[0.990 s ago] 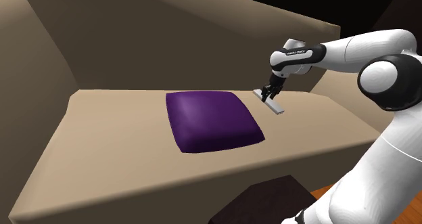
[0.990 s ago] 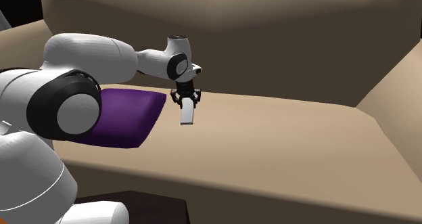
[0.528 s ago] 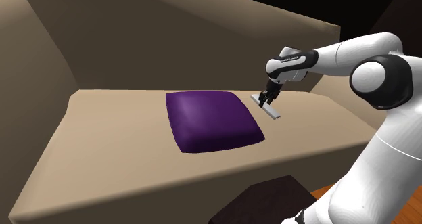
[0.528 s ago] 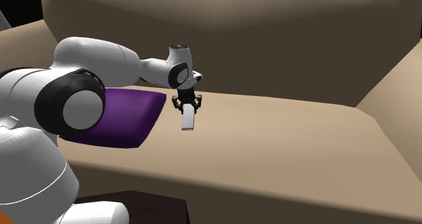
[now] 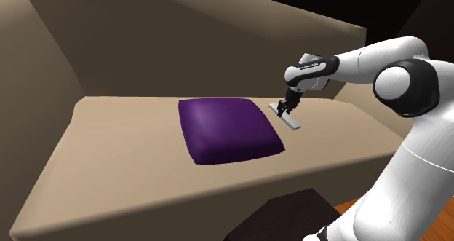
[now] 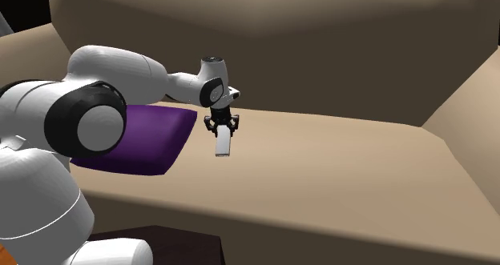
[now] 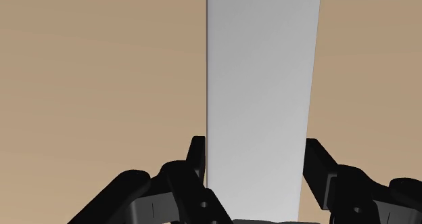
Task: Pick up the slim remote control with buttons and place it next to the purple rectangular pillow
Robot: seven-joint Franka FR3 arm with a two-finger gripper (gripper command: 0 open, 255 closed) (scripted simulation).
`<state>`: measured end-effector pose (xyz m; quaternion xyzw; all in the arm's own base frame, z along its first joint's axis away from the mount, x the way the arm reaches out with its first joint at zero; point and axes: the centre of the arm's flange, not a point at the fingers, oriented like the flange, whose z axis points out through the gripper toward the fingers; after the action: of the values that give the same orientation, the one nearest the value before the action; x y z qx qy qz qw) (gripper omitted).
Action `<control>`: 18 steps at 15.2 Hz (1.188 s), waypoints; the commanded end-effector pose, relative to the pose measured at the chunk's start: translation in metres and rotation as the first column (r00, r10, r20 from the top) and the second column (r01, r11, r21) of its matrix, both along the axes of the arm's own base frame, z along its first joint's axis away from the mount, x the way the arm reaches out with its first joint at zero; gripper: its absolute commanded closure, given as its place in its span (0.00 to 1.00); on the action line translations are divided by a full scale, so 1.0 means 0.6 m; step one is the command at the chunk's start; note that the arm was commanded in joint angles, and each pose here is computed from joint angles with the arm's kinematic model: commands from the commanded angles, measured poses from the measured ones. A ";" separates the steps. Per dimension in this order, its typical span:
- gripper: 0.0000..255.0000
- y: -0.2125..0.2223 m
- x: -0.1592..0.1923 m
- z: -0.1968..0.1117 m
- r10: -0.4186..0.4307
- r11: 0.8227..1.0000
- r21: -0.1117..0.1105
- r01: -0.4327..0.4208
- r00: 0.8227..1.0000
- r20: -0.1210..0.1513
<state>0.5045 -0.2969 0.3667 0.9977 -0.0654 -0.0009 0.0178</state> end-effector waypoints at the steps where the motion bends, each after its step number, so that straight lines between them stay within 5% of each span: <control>1: 1.00 0.000 0.000 0.000 0.000 1.000 0.000 0.000 1.000 0.000; 2: 0.00 0.000 0.000 0.000 0.000 1.000 0.000 0.000 1.000 0.000; 7: 0.00 0.000 0.000 0.000 0.000 1.000 0.000 0.000 1.000 0.000; 11: 0.00 0.003 0.000 0.083 0.000 1.000 0.000 0.000 1.000 0.000; 18: 0.00 0.003 0.000 0.083 0.000 1.000 0.000 0.000 1.000 0.000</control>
<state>0.5047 -0.2951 0.4166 0.9977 -0.0654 -0.0006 0.0179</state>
